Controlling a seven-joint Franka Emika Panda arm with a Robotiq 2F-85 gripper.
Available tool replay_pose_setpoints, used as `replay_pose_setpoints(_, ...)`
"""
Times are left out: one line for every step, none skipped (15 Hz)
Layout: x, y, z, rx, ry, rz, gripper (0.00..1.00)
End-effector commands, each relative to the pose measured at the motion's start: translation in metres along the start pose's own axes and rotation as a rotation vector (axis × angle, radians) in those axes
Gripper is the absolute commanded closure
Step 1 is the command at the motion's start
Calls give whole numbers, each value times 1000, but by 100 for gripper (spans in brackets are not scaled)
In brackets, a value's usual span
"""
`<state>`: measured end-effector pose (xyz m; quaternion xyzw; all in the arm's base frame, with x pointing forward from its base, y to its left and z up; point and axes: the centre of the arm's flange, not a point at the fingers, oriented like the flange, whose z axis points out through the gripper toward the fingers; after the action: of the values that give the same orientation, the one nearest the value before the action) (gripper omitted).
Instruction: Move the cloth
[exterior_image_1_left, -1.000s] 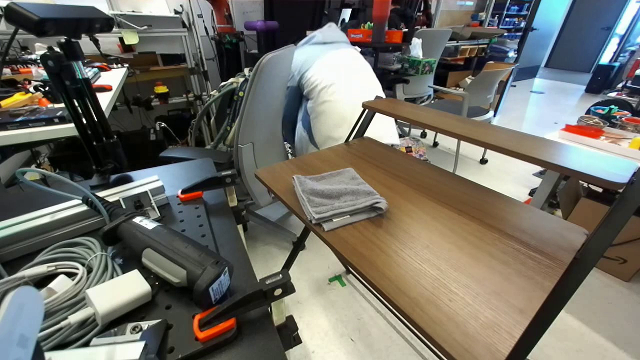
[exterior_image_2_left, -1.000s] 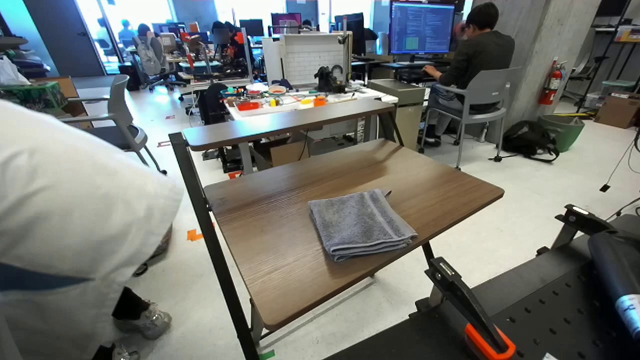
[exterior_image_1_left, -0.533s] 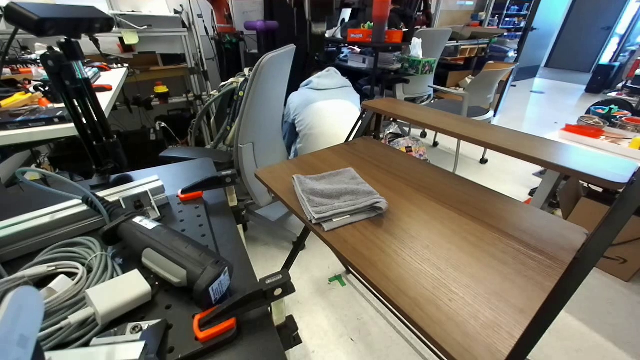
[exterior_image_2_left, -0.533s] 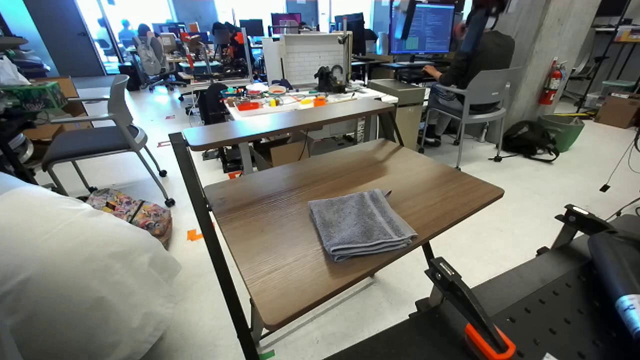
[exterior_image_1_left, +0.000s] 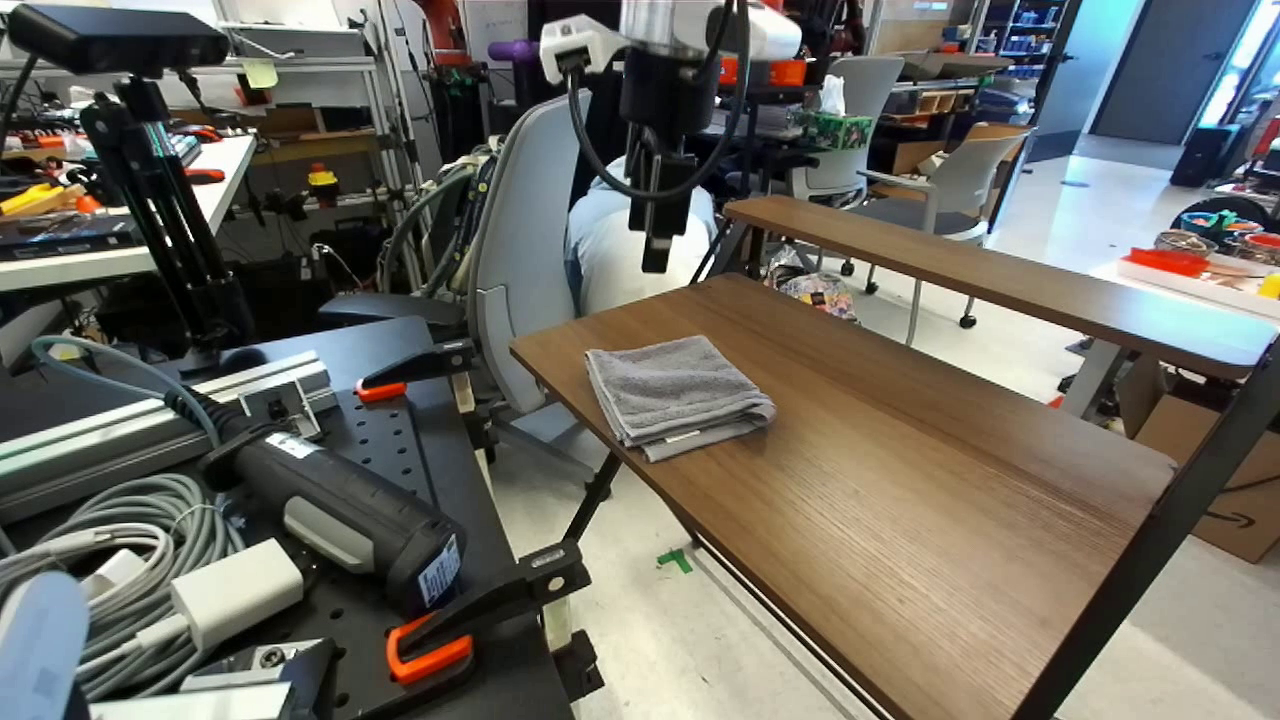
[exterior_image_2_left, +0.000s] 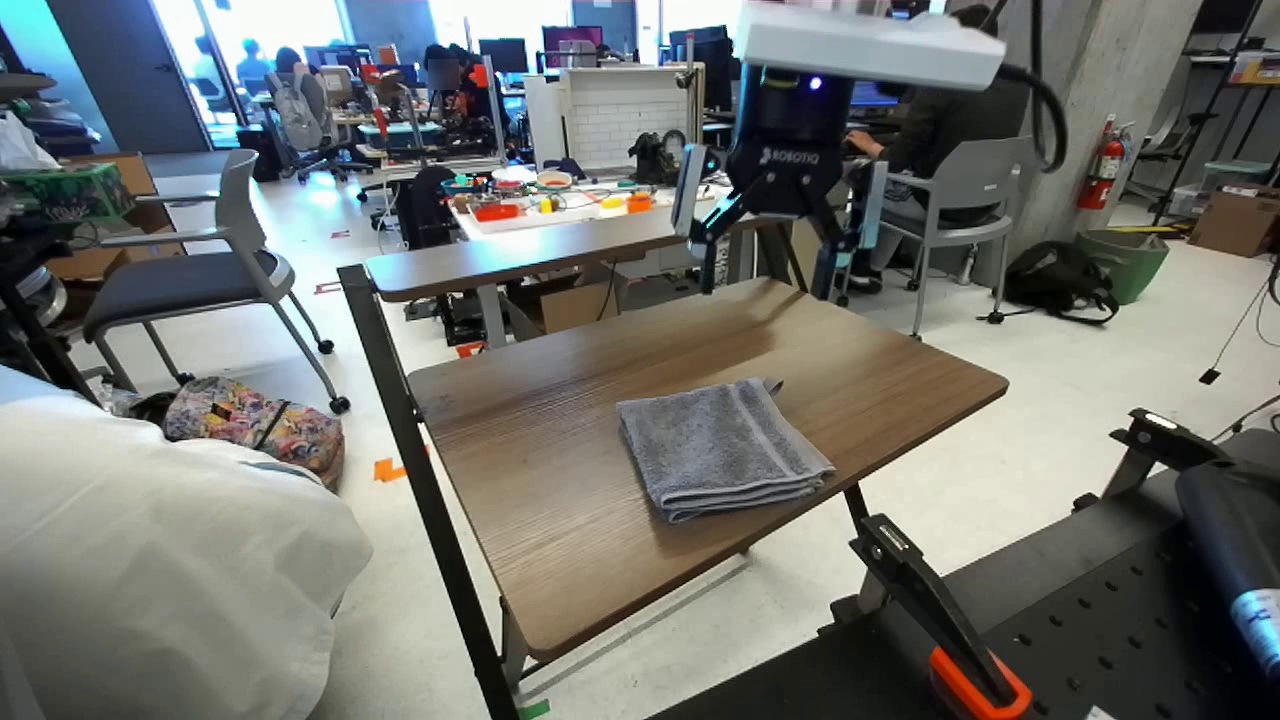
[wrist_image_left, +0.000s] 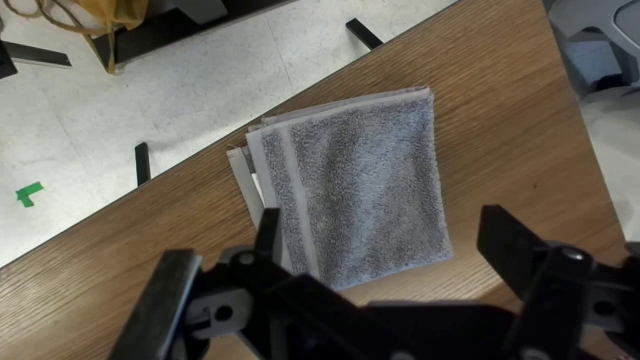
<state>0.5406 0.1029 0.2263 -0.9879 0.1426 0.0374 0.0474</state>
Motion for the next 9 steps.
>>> replay_pose_setpoints(39, -24, 42, -16, -3, 55, 0)
replay_pose_setpoints(45, -25, 54, -21, 0, 67, 0)
replay_pose_setpoints(49, -27, 63, -24, -1, 74, 0)
replay_pose_setpoints(51, -27, 72, -29, -1, 80, 0)
replay_pose_setpoints(53, -28, 79, -33, -2, 85, 0)
replay_pose_setpoints(54, -27, 86, -41, -1, 87, 0)
replay_pose_setpoints(55, -27, 91, -48, -5, 88, 0)
replay_pose_setpoints(56, -26, 96, -53, -9, 89, 0)
replay_pose_setpoints(57, -26, 102, -61, -9, 89, 0)
